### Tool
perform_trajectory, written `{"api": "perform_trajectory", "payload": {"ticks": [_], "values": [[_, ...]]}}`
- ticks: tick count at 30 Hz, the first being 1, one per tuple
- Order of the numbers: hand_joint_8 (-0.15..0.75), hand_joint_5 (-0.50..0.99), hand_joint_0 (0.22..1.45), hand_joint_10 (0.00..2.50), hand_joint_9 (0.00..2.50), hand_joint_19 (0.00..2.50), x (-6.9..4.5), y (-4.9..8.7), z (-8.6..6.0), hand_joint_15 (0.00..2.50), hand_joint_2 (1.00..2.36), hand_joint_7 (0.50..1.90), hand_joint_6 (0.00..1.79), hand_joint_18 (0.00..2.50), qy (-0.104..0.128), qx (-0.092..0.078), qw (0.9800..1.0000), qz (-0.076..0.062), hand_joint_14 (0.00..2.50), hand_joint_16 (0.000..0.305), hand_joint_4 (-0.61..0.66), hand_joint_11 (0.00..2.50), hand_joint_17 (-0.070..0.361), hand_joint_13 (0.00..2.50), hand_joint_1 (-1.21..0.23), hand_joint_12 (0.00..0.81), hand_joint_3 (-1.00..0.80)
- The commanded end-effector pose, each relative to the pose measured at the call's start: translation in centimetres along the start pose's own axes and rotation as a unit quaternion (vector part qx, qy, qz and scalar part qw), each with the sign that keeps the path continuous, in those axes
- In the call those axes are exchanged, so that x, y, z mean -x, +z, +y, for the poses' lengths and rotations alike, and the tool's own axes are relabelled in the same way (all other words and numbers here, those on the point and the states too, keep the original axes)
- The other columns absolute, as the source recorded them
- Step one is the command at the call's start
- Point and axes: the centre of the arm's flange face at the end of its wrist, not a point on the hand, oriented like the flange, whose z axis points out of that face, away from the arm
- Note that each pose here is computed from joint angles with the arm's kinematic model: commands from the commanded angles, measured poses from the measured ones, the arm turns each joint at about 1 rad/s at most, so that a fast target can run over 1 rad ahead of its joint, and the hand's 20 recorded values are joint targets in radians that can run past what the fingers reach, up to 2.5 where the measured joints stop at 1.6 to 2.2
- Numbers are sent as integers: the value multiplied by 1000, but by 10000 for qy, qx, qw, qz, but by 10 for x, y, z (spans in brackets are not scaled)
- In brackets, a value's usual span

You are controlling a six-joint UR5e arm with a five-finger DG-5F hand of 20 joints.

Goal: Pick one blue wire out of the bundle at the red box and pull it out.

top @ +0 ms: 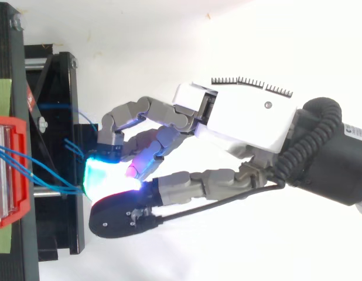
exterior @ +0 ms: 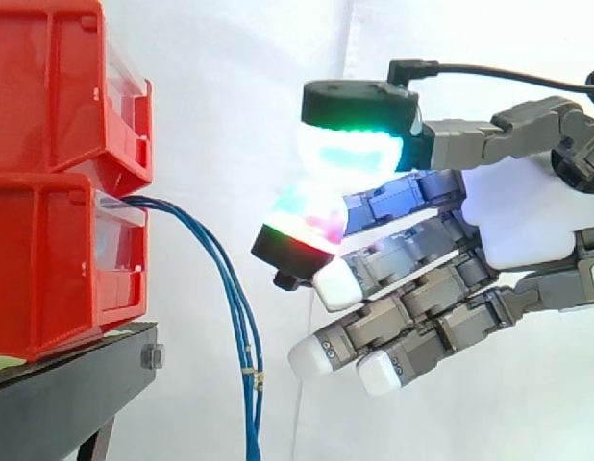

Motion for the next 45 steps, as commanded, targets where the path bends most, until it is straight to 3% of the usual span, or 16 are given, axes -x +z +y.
{"api": "perform_trajectory", "payload": {"ticks": [1,3,8,11,13,17,19,20,23,26,31,33,35,38,44,45], "values": [[306,-66,542,7,1027,444,0,0,-1,239,1001,1008,755,612,-15,-5,10000,-4,9,51,137,225,114,636,-566,398,-478],[311,-59,530,7,1012,448,0,0,-1,242,1000,1082,692,608,-46,-5,10000,12,9,52,148,224,117,630,-538,404,-500],[313,-49,528,7,993,445,-1,1,-20,235,1000,1240,573,593,-436,-37,9990,-18,9,53,195,214,118,620,-536,409,-500],[312,-44,527,7,993,444,-5,5,-38,239,1000,1305,534,590,-750,242,9969,-55,9,53,206,220,119,620,-537,409,-500],[315,-42,527,7,991,447,-5,7,-45,242,1000,1318,523,586,-833,397,9957,-99,9,53,216,214,119,620,-537,408,-500],[312,-38,527,7,990,446,-7,11,-68,247,1000,1340,500,581,-1000,1035,9892,-261,9,53,220,221,119,618,-537,407,-500],[313,-41,526,7,988,445,-8,12,-72,247,1000,1331,500,579,-1040,1137,9876,-292,9,53,221,217,119,617,-537,408,-500],[311,-42,527,7,984,446,-8,13,-71,247,1000,1327,500,579,-1104,1270,9851,-353,9,53,213,220,119,616,-537,407,-500],[312,-44,529,7,978,446,-7,13,-74,249,1000,1319,501,578,-1365,1296,9811,-439,9,53,214,231,119,616,-556,409,-500],[314,-46,533,8,977,446,-10,12,-73,249,1000,1318,501,575,-1536,1287,9785,-478,10,53,214,251,119,615,-580,409,-500],[315,-49,534,8,977,458,-14,12,-71,261,1000,1317,501,575,-1583,1364,9766,-513,10,53,215,263,119,615,-596,411,-500],[317,-49,534,8,977,458,-19,17,-83,260,1000,1314,501,575,-1648,1430,9744,-541,10,53,221,270,119,616,-599,412,-500],[314,-49,535,8,976,456,-24,24,-94,258,1000,1314,500,574,-1579,1520,9740,-565,10,53,221,276,119,616,-602,411,-500],[316,-50,536,8,977,458,-30,31,-95,268,1000,1312,501,574,-1429,1704,9731,-596,10,53,224,275,119,618,-605,411,-500],[318,-49,539,9,977,457,-35,29,-95,268,1000,1306,501,574,-1448,1692,9732,-579,10,53,226,280,119,620,-614,412,-494],[315,-49,540,9,978,467,-39,31,-104,272,1000,1305,501,574,-1462,1664,9736,-545,10,53,229,281,118,622,-615,411,-495]]}}
